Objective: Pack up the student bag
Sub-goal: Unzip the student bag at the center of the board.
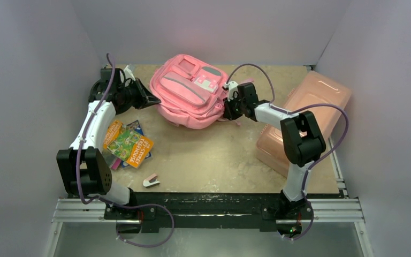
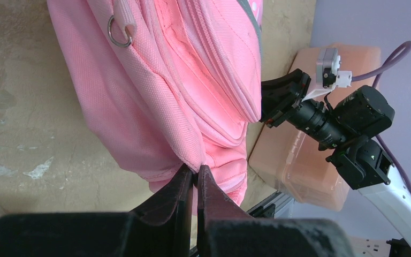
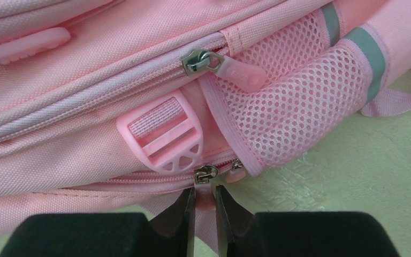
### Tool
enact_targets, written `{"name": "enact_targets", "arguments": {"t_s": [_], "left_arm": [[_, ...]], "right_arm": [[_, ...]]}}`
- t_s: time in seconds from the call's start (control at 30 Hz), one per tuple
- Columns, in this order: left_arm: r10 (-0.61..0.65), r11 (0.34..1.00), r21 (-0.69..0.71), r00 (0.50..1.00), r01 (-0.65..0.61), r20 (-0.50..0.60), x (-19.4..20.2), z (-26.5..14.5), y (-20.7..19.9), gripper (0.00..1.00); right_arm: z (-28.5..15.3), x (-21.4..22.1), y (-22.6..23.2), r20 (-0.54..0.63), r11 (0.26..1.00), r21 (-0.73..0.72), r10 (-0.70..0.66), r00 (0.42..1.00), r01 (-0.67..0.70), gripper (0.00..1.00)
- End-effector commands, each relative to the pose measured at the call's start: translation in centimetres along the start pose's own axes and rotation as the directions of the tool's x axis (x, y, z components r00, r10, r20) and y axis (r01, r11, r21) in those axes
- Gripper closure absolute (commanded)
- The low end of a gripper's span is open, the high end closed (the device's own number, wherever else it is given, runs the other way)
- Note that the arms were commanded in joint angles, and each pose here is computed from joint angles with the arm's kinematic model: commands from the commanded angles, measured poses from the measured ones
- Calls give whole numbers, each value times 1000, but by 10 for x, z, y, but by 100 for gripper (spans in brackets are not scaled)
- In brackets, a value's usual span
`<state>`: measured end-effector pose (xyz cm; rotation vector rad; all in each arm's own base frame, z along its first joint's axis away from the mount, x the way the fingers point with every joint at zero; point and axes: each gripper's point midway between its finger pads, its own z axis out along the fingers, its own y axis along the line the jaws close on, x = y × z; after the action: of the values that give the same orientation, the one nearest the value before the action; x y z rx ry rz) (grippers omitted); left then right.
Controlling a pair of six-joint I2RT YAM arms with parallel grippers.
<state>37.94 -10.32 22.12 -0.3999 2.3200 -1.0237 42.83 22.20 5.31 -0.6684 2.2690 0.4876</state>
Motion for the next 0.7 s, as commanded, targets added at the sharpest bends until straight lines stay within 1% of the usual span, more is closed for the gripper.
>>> {"name": "enact_targets", "arguments": {"t_s": [0.0, 0.1, 0.27, 0.4, 0.47, 0.5, 0.57, 0.67], "left_arm": [[54, 993, 103, 997, -60, 53, -16, -9, -27, 100], [56, 993, 103, 997, -62, 54, -16, -9, -27, 100], [48, 994, 93, 997, -53, 56, -16, -8, -24, 100], [21, 997, 68, 997, -26, 70, -15, -5, -16, 100], [7, 998, 64, 997, -12, 82, -15, -4, -13, 100], [3, 998, 57, 996, -8, 87, -15, -3, -11, 100], [-5, 999, 35, 995, 1, 101, -15, -3, -7, 100], [-18, 1000, 23, 991, 15, 129, -15, -4, -4, 100]], "right_arm": [[-18, -45, 5, 158, 998, 33, -61, 986, 56, 89], [-21, -47, 12, 168, 998, 27, -68, 983, 64, 99], [-32, -47, 29, 164, 999, 24, -47, 985, 44, 100], [-41, -34, 41, 70, 993, 105, -55, 996, 47, 100], [-48, -33, 50, 46, 993, 115, 7, 999, -12, 100], [-53, -34, 58, 42, 994, 99, 32, 999, -36, 100], [-61, -37, 80, 49, 995, 22, 98, 994, -99, 100], [-77, -48, 129, 63, 967, -179, 198, 978, -184, 100]]}}
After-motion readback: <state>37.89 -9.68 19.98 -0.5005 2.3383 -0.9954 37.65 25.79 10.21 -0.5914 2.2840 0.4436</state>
